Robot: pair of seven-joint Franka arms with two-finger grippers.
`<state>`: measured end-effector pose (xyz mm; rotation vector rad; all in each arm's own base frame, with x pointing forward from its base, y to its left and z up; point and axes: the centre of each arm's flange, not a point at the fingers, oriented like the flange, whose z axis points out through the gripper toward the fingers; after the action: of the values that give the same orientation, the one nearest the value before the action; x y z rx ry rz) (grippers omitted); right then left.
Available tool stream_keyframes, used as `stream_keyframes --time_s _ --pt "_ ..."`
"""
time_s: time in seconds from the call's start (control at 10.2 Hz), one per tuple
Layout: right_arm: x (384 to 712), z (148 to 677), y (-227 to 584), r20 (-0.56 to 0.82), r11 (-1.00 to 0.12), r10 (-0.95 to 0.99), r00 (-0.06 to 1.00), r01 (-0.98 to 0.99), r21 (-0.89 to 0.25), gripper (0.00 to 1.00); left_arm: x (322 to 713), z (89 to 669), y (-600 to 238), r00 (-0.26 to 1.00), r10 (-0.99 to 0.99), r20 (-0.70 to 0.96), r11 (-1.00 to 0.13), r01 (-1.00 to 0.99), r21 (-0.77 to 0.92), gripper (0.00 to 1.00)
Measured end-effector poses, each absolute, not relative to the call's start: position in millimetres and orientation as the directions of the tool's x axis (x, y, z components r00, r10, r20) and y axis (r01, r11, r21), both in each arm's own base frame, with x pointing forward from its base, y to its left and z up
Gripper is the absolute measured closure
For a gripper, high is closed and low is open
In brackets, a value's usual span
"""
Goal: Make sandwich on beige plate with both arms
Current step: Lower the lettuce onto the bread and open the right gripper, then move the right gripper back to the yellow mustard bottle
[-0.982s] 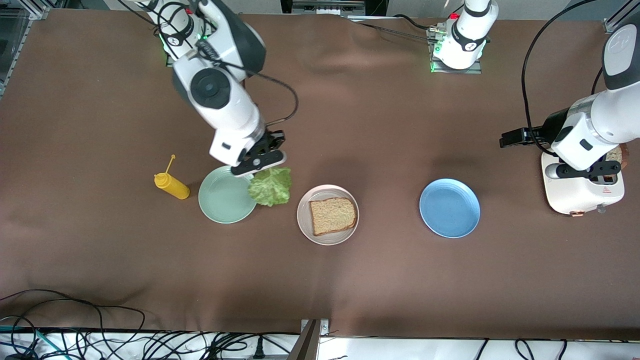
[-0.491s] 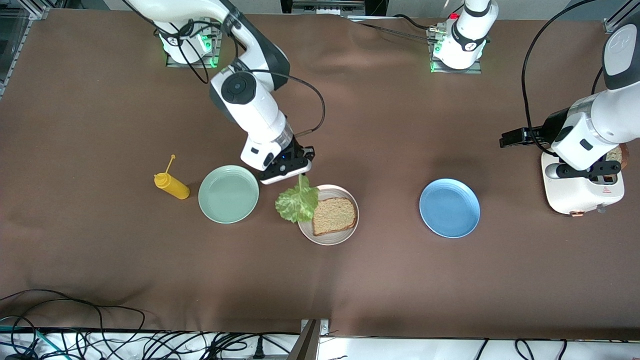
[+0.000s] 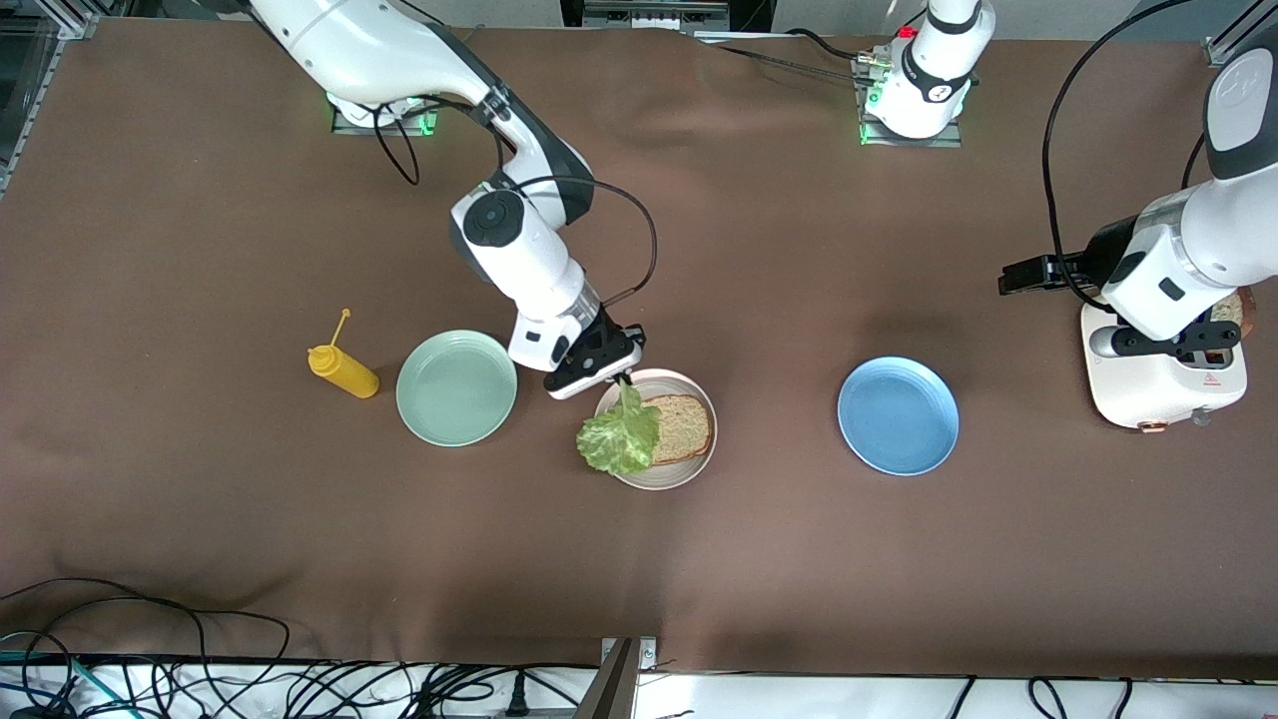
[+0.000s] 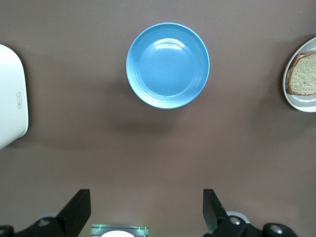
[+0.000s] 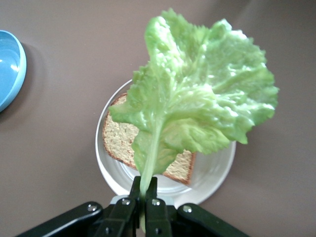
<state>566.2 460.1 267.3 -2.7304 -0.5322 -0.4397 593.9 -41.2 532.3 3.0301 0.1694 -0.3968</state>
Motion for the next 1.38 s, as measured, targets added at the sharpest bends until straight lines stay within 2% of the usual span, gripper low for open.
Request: stream_keyframes --time_s 0.29,0.59,0.69,0.98,1.18,1.28,1.38 --pt "561 208 469 0.355 -0.873 0.29 0.889 0.398 -0.281 0.95 594 532 -41 0.96 0.098 -0.261 -0.991 0.119 0.066 0.0" --pt "569 189 476 0.401 -0.867 0.244 0.883 0.384 -0.317 0.94 594 532 -43 0.961 0.093 -0.262 -0.991 0.115 0.067 0.0" --pt "569 193 481 0.43 -0.86 0.231 0.873 0.389 -0.329 0.84 594 532 -44 0.961 0.092 -0.262 -0.991 0.113 0.067 0.0" --pt "569 210 487 0.474 -0.85 0.218 0.853 0.405 -0.338 0.41 594 531 -49 0.961 0.083 -0.263 -0.992 0.104 0.067 0.0" --pt "557 224 482 0.464 -0.85 0.241 0.852 0.416 -0.322 0.13 594 531 -49 0.961 0.082 -0.263 -0.992 0.103 0.067 0.0" --pt "549 233 474 0.43 -0.86 0.271 0.861 0.418 -0.295 0.02 594 530 -50 0.961 0.082 -0.264 -0.992 0.103 0.067 0.0" --pt "544 246 461 0.351 -0.878 0.314 0.882 0.41 -0.246 0.0 594 530 -50 0.961 0.081 -0.265 -0.992 0.103 0.067 0.0"
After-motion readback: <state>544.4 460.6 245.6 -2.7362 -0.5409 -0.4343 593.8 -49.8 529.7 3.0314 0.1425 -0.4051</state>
